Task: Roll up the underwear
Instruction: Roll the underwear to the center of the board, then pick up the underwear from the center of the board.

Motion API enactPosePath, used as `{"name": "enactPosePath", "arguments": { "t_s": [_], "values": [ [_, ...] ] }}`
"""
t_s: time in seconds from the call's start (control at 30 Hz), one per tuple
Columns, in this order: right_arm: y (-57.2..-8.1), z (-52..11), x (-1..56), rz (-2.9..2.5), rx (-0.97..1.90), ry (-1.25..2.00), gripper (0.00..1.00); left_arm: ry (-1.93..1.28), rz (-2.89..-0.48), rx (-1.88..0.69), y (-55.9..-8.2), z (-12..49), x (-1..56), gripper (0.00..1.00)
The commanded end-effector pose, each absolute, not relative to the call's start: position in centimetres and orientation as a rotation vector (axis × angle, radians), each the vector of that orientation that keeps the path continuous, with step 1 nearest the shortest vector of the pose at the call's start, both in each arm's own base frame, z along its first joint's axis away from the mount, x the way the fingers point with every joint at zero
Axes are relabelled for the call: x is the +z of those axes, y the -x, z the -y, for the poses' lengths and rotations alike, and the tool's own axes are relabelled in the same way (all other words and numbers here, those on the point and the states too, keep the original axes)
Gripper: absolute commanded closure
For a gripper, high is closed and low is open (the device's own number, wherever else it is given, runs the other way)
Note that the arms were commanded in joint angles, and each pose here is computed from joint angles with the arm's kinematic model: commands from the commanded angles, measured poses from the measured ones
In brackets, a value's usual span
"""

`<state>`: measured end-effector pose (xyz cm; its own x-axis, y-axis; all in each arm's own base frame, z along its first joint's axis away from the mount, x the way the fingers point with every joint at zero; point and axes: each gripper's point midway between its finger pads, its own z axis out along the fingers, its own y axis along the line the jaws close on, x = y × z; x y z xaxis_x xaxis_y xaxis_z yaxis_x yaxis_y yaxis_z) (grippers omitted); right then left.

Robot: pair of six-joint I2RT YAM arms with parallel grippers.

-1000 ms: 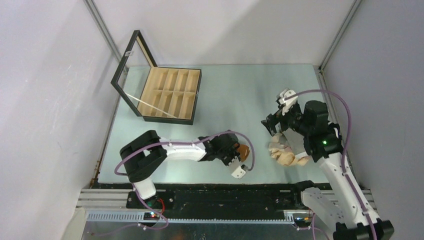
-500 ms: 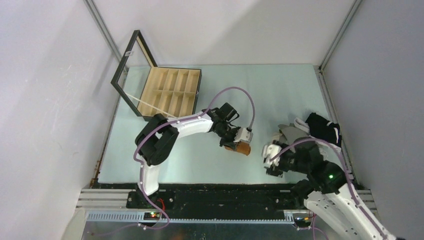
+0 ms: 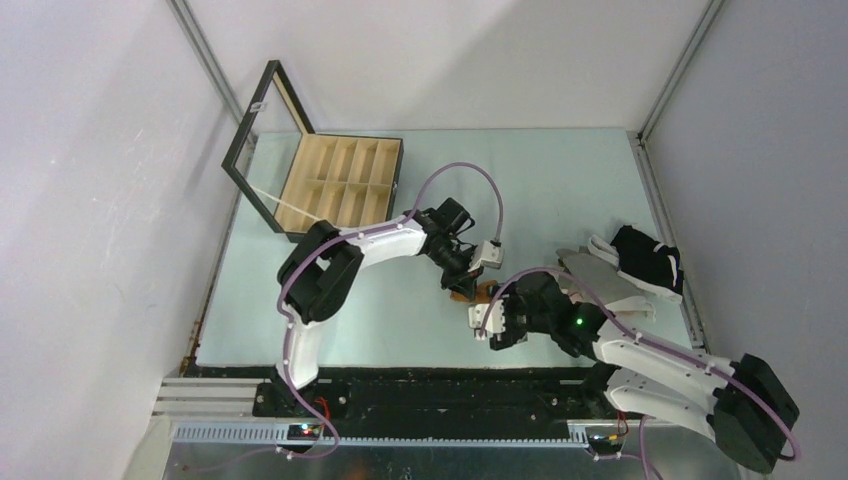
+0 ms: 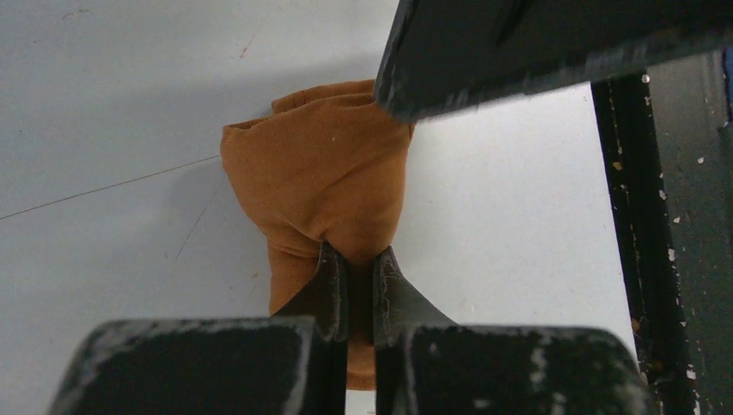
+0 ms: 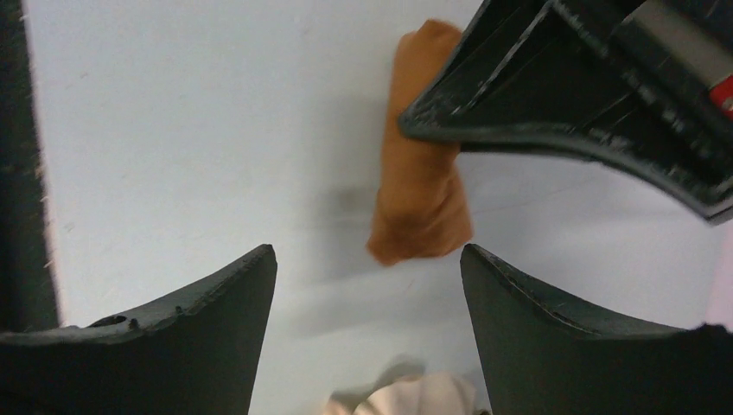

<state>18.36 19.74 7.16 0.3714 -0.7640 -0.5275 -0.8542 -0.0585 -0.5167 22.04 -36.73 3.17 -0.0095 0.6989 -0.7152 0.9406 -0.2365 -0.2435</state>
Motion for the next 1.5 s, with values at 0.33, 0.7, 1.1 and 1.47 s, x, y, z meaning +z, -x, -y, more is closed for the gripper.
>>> {"name": "enactPosePath", "arguments": {
  "t_s": [0.33,0.7,1.1,1.47],
  "values": [
    [-23.3,-25.0,6.5,-1.205,0.052,1.832,0.21,-2.025,-2.194,-1.348,-16.1,30.7,-2.7,0.97],
    [-24.4,-24.2,2.7,-1.332,0.122,1.989,0.66,-1.942,-2.225,-1.421,-17.5,30.3,-1.8,0.93],
    [-25.5,-24.7,10.1,-1.799,0.669,1.614,1.0,-1.066,-2.287,-1.361,-30.1,30.8,11.5,0.44],
    [-32.6,-24.3,23.4,-1.926,1.14,0.747,1.0,-0.425,-1.776,-1.366,-38.0,29.1,29.7,0.27]
  ]
}}
